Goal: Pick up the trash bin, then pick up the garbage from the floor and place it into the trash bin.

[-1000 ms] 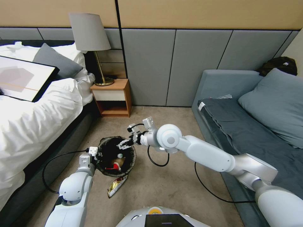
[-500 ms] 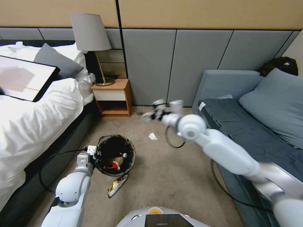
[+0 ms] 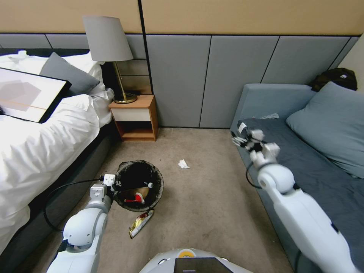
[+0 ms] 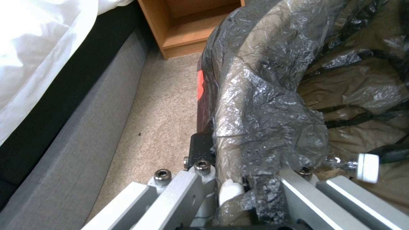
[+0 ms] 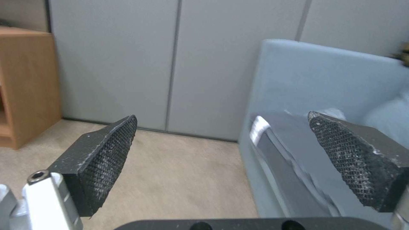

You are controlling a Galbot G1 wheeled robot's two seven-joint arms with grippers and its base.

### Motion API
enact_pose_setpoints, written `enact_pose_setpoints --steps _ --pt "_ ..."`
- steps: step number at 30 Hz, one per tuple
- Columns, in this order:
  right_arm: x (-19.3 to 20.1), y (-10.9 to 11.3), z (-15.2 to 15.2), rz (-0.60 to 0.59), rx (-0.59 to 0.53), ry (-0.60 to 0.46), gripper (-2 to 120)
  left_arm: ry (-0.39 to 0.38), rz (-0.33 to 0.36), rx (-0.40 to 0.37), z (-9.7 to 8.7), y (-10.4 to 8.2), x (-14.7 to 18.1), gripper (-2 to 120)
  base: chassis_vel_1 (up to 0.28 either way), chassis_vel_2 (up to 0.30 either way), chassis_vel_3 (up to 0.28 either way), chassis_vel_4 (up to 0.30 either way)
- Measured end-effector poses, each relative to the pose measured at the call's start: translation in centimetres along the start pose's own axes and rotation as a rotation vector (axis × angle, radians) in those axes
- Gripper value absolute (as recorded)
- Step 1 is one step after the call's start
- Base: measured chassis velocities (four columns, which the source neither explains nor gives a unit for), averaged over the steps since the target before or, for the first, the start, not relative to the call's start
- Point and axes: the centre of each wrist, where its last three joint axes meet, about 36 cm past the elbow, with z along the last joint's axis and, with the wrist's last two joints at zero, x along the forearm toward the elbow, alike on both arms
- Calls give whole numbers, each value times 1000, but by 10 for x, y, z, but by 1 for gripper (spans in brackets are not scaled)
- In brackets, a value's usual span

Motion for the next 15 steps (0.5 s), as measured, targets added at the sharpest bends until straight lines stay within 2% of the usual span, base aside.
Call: enact_pose_setpoints --steps 5,15 --pt "34 26 31 21 -31 -3 100 8 5 10 3 -3 0 0 0 0 0 0" --pt "44 43 49 16 -52 14 100 16 3 15 5 -4 -2 0 0 0 0 0"
